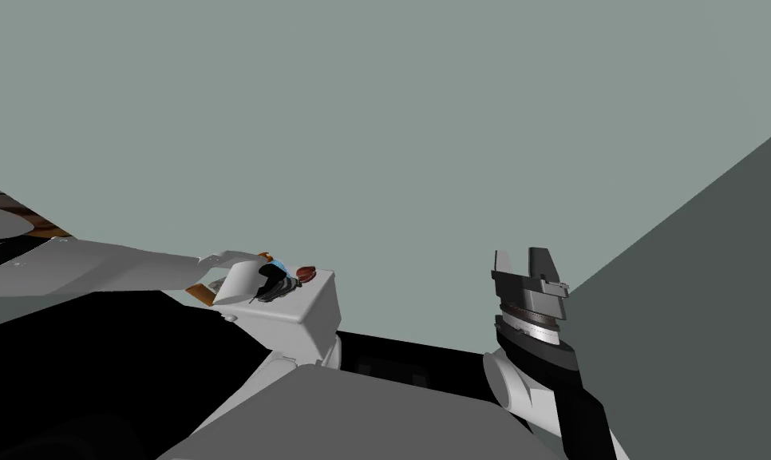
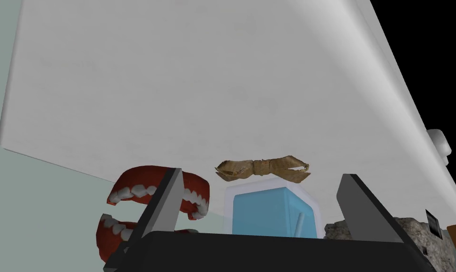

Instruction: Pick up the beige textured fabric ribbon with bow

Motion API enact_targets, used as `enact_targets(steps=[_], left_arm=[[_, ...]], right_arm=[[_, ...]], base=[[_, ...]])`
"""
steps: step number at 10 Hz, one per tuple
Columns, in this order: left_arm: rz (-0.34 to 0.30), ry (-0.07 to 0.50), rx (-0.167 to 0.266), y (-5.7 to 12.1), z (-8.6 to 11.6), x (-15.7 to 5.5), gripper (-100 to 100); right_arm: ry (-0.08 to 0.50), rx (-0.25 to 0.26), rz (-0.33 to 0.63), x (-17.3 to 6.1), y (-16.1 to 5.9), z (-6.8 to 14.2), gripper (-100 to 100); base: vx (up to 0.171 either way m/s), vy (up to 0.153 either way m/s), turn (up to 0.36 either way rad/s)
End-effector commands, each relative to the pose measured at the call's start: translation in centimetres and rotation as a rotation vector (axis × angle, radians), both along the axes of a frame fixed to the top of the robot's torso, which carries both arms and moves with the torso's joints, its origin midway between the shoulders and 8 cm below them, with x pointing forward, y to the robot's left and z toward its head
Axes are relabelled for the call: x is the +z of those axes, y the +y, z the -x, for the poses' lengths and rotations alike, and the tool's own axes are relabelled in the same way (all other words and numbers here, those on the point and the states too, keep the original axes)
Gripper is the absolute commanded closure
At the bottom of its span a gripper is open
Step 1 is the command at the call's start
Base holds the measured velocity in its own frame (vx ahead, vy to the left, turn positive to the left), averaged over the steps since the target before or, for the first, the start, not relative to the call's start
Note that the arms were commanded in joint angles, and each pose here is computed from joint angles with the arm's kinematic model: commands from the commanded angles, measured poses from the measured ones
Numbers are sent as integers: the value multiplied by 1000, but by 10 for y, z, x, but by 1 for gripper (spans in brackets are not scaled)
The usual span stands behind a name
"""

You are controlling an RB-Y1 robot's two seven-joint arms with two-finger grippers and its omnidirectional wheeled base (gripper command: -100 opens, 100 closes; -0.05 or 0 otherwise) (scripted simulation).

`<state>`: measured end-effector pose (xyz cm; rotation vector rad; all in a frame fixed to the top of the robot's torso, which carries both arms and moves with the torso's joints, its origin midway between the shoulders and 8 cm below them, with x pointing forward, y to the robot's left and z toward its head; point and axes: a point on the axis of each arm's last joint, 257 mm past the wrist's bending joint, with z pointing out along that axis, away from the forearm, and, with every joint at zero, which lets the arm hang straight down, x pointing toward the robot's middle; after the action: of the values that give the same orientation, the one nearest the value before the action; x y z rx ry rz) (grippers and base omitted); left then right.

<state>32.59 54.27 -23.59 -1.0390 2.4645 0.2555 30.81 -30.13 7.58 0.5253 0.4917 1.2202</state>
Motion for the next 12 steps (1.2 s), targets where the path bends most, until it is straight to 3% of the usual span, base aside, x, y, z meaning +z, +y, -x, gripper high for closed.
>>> enact_targets(steps=[1, 5, 6, 7, 11, 12], left_arm=[[0, -2, 11, 11, 8, -6, -100], [-1, -3, 38, 36, 31, -20, -100], [-2, -1, 32, 32, 26, -18, -100], [-2, -2, 34, 33, 27, -18, 100], [-3, 1, 36, 34, 28, -18, 100], [-3, 1, 36, 34, 28, -18, 0]], right_arm=[[0, 0, 0, 0, 0, 0, 0], [0, 0, 0, 0, 0, 0, 0], [0, 0, 0, 0, 0, 0, 0], [0, 0, 0, 0, 0, 0, 0], [0, 0, 0, 0, 0, 0, 0], [0, 0, 0, 0, 0, 0, 0]], base=[[20, -20, -83], [35, -28, -77], [15, -7, -7], [1, 0, 16], [0, 0, 0], [0, 0, 0]])
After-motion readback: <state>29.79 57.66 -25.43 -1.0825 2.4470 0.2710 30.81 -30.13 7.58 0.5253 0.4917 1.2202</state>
